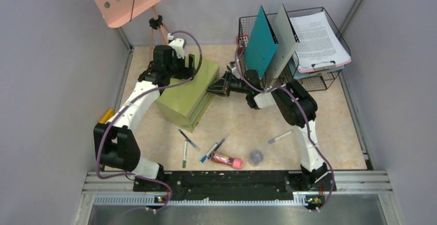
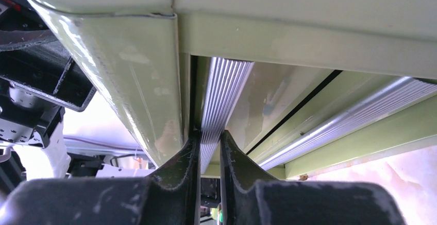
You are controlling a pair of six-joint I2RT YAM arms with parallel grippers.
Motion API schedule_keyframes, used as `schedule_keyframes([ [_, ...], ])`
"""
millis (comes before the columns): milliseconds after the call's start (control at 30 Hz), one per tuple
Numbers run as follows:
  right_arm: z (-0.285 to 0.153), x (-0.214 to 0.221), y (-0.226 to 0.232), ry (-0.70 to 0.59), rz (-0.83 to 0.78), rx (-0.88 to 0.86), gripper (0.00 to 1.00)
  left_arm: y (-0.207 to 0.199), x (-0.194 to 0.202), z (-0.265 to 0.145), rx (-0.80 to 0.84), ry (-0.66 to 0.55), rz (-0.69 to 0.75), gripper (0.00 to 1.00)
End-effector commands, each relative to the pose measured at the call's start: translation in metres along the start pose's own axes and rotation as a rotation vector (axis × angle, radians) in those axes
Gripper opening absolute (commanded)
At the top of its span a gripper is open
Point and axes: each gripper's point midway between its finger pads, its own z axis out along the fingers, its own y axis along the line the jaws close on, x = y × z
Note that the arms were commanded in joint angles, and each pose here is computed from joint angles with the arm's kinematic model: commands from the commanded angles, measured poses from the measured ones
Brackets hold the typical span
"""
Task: Organize the desk
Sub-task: Open the drawer in the storage box.
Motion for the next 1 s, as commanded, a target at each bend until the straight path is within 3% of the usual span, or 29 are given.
schedule_keyframes([
  [0, 0.022, -0.01, 0.031, -0.062, -0.13, -0.077, 0.0, -0.01, 0.137, -0.005, 0.051, 0.471, -0.013, 0.87],
  [467, 0.001, -0.008, 0.043, -0.053, -0.221, -0.039, 0.0, 0.0, 0.131, -0.004, -0.021, 0.462, -0.029, 0.87],
  [967, -0.01, -0.002, 0.064, -0.043, -0.233, -0.11, 0.0, 0.006, 0.128, -0.004, -0.047, 0.476, -0.03, 0.87],
])
